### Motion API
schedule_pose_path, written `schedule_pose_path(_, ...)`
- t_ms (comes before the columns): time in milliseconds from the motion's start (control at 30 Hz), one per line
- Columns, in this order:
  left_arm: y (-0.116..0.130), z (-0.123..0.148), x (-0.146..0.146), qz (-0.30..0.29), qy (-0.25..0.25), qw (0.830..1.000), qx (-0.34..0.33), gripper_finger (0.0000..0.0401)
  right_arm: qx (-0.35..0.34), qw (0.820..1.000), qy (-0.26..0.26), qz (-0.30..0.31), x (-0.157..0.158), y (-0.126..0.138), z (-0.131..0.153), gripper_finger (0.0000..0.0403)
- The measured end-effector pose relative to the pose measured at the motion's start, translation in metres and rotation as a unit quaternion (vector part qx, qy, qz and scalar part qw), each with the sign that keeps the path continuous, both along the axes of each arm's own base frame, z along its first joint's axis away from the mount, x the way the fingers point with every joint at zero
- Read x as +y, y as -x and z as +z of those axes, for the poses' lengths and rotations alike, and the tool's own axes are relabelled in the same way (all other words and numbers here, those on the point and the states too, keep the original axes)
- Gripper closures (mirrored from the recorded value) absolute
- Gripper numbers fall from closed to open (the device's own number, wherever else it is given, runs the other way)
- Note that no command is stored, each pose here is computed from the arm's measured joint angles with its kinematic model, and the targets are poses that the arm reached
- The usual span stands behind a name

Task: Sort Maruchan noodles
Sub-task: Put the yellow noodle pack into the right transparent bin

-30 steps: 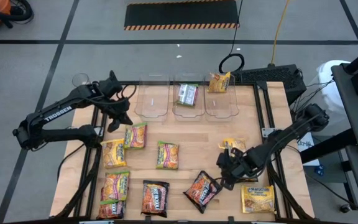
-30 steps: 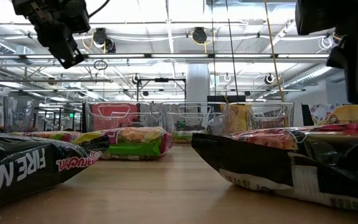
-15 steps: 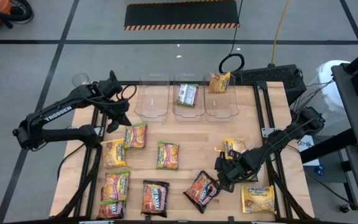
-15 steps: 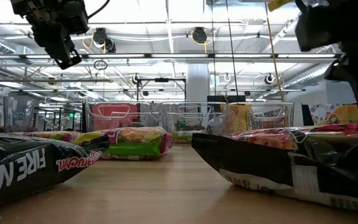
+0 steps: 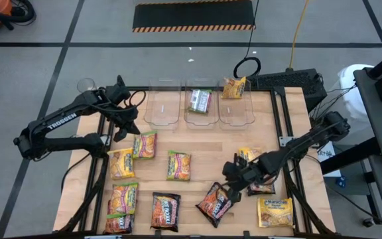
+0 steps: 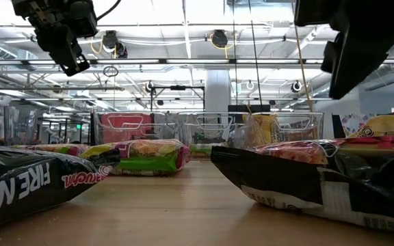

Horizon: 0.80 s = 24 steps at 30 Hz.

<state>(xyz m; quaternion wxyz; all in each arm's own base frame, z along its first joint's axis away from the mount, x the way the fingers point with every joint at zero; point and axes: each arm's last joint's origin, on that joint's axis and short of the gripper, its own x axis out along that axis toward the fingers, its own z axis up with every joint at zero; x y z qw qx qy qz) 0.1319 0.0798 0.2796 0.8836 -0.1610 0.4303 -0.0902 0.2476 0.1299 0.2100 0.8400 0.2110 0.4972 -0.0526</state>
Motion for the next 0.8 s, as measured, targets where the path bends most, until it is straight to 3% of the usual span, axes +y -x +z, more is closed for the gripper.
schedule_pose_path(267,0.000,0.000,0.000,0.008,0.006,1.000,0.003,0.0393,0.044,0.999,0.004,-0.018,-0.021,0.032,0.025,0.0330)
schedule_pose_path(467,0.000,0.000,0.000,0.012,0.010,1.000,0.005,0.0393,0.125,0.992,-0.021,0.004,-0.027,0.052,0.029,0.0330)
schedule_pose_path(800,0.000,0.000,0.000,0.013,0.011,1.000,0.005,0.0393,0.160,0.985,0.021,0.060,-0.031,0.052,0.022,0.0330)
